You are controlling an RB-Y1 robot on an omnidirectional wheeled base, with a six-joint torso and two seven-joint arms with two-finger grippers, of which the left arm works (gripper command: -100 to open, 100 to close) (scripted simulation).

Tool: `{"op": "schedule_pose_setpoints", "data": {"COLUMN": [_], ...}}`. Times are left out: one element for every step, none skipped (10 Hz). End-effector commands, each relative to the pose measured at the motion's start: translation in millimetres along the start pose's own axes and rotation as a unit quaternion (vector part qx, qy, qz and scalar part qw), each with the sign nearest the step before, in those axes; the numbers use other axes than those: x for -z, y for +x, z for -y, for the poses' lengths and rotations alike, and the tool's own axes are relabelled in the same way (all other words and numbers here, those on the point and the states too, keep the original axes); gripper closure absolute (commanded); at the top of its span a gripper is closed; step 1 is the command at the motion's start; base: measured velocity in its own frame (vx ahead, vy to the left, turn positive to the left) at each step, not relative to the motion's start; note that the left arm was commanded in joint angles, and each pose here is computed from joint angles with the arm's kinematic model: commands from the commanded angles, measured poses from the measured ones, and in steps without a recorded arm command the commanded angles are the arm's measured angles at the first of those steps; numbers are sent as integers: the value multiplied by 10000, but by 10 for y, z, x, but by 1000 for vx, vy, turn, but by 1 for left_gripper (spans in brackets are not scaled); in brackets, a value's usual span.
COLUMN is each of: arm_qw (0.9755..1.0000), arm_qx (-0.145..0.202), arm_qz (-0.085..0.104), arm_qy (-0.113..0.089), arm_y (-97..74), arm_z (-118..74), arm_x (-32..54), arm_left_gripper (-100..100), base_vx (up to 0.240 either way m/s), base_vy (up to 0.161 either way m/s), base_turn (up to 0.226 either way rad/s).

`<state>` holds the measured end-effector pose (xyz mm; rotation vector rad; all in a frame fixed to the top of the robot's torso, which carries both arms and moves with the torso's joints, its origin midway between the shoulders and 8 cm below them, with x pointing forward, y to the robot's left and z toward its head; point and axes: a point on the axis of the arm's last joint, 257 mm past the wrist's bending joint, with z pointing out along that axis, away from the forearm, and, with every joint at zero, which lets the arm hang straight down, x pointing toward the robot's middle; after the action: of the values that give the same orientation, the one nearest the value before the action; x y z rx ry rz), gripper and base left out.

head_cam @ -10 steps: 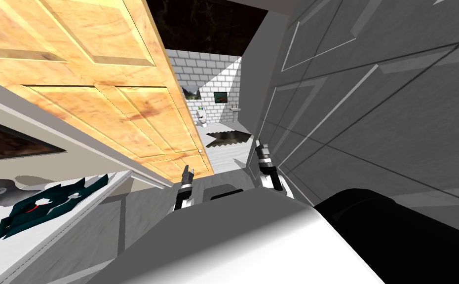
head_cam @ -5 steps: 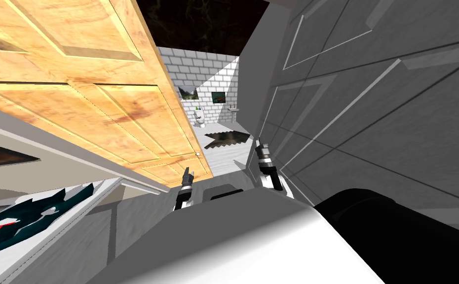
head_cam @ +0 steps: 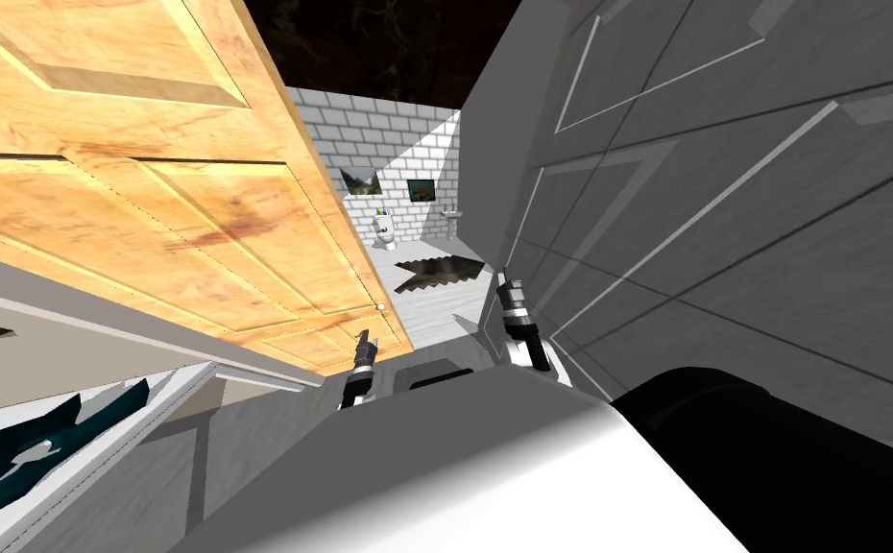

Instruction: Pull the door open

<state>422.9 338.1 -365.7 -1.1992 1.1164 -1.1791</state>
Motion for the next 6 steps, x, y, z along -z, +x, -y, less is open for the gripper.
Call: {"op": "schedule_pose_setpoints", "data": {"arm_qw": [10000, 9999, 9998, 9997, 9998, 9997], "arm_qx": [3, 4, 4, 5, 4, 6], "arm_qz": [7, 10, 16, 22, 18, 89], "arm_qy": [-89, -122, -188, -246, -212, -222], "arm_y": [-27, -37, -56, -74, -58, -166], "arm_z": [-83, -113, -172, -224, -194, -211], "arm_x": [20, 29, 50, 69, 50, 84], "arm_left_gripper": [-100, -100, -100, -100, -100, -100], "base_vx": [122, 87, 98, 125, 56, 144], "base_vy": [26, 17, 33, 27, 10, 13], "base_turn": [-46, -27, -50, -68, -12, -109]}}
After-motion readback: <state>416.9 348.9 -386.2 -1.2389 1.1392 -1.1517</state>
